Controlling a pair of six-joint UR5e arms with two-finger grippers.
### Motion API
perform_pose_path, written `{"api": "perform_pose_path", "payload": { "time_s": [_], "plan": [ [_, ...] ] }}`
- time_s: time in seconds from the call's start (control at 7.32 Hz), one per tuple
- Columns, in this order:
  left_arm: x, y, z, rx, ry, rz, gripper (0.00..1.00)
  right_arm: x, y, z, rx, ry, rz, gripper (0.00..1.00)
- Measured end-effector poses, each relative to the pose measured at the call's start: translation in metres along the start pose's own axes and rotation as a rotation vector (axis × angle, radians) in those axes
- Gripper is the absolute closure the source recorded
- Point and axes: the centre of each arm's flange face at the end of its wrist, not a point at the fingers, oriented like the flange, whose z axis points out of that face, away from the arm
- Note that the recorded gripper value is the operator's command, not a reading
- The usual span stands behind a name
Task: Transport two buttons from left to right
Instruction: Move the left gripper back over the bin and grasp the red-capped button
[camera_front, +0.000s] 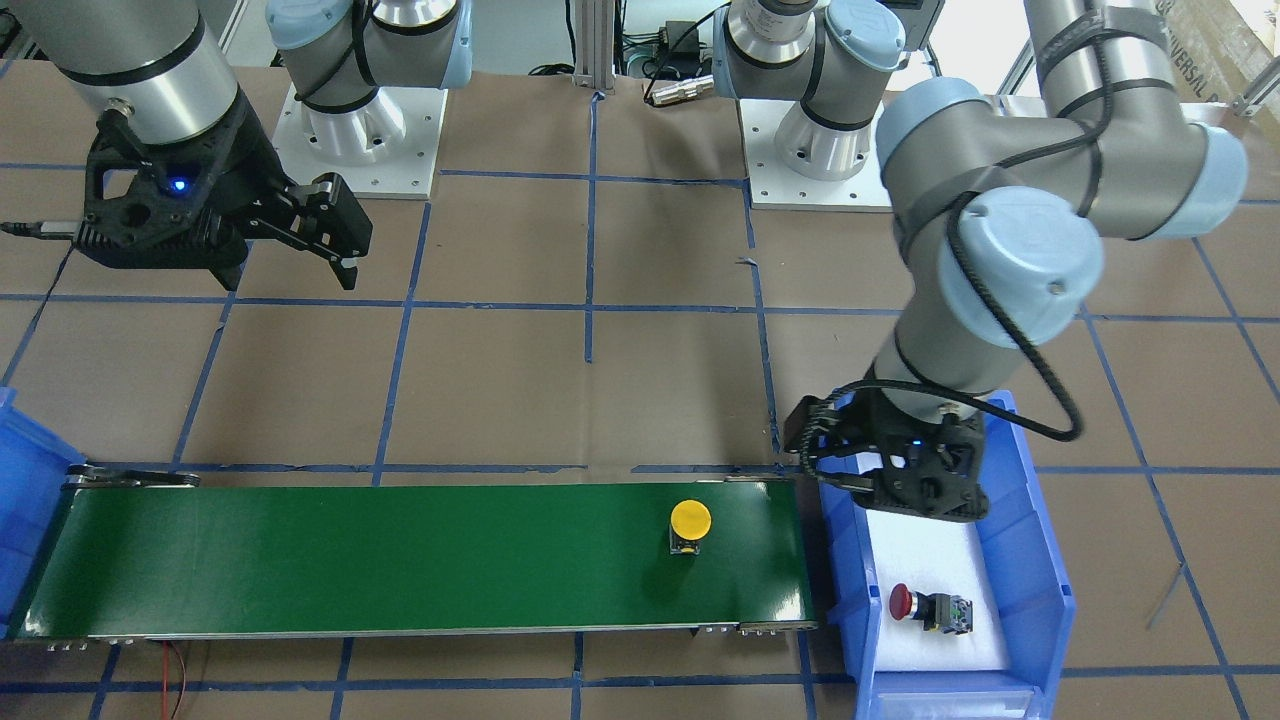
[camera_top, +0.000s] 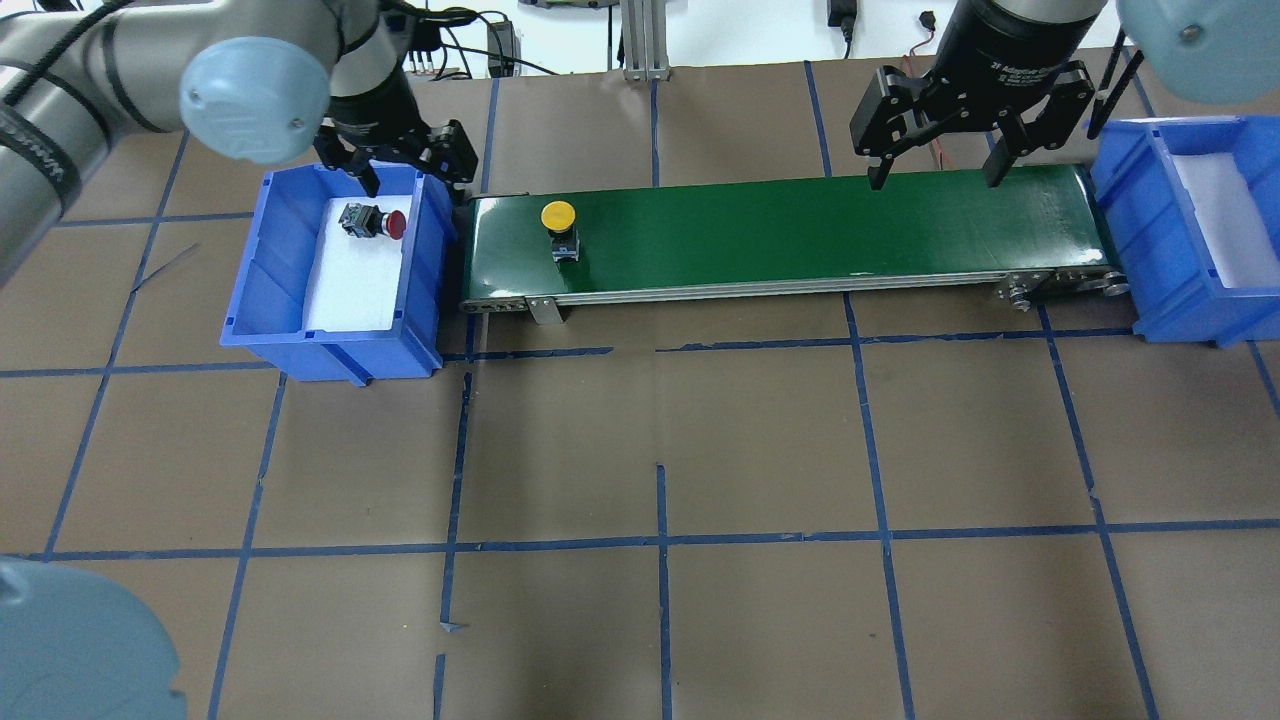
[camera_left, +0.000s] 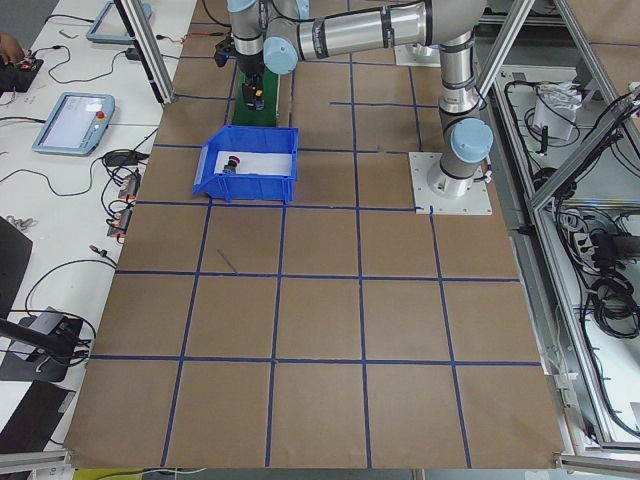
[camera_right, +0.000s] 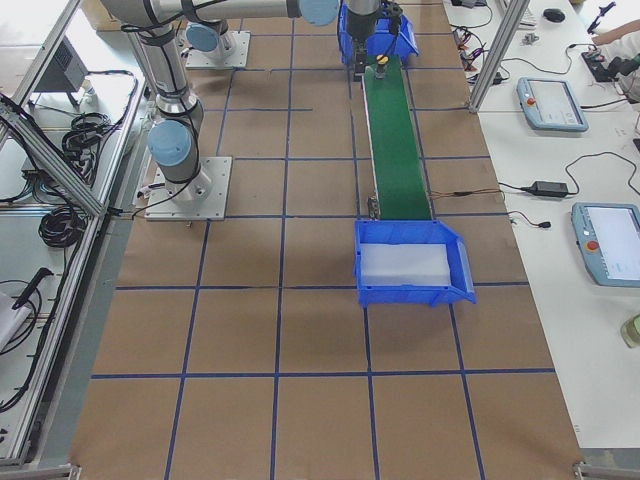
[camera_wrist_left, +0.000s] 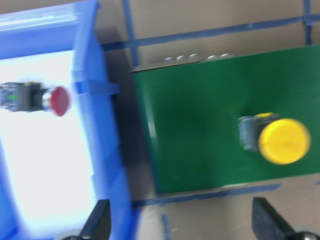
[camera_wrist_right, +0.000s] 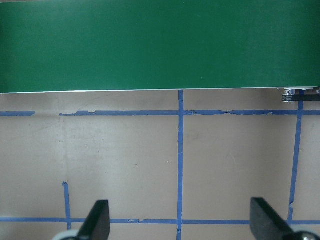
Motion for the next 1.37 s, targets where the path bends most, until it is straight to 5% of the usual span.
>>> {"api": "perform_pose_path", "payload": {
  "time_s": [0.41, 1.37],
  "plan": [
    [-0.071, 0.001, 0.008, -0.019, 0.004, 0.301, 0.00, -0.001, -0.014, 0.014, 0.011, 0.006, -0.011, 0.01],
    [-0.104, -0.040, 0.102, -0.012, 0.023, 1.265, 0.01, 0.007, -0.027, 0.035, -0.006, 0.041, -0.019, 0.00]
  ]
}}
